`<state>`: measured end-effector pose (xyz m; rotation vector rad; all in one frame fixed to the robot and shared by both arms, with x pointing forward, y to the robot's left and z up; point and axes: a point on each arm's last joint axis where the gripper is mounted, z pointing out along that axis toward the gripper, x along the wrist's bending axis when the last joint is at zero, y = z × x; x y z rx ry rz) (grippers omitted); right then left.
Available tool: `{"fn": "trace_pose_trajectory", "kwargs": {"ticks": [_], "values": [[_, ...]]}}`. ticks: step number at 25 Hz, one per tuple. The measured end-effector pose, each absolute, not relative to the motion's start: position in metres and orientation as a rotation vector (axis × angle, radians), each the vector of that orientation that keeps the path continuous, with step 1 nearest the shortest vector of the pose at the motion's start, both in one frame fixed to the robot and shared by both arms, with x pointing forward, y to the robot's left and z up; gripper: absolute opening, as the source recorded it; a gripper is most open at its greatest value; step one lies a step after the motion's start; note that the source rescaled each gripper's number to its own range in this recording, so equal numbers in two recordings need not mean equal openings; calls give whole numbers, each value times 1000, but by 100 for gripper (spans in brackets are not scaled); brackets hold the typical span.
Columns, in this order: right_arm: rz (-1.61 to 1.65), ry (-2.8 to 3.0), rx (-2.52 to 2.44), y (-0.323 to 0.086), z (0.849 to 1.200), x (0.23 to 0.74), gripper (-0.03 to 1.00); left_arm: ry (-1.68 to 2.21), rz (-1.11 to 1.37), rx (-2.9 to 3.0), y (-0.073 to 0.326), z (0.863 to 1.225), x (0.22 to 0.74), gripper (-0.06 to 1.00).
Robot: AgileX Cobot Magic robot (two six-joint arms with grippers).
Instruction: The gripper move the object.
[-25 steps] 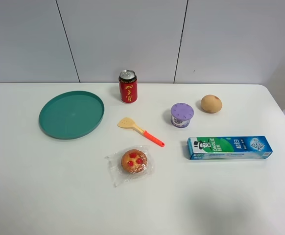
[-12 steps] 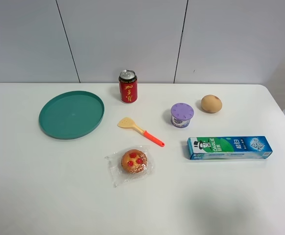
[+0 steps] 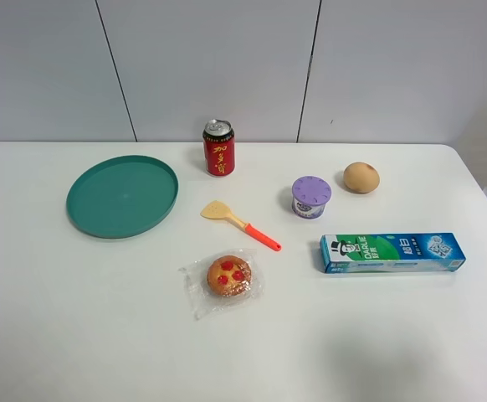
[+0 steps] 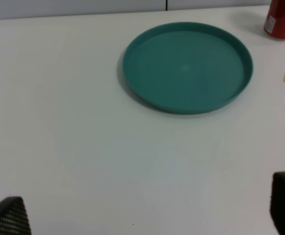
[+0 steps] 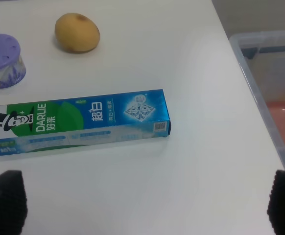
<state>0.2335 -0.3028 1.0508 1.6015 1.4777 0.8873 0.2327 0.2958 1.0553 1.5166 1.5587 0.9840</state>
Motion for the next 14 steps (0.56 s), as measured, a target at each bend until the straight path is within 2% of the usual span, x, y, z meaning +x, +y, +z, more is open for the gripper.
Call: {"fn": "trace_pose_trajectory", "kwargs": {"ticks": [14], "values": [[887, 1478, 1602, -303, 1051, 234, 100, 1559, 984, 1517, 296, 1055, 233, 100]]}}
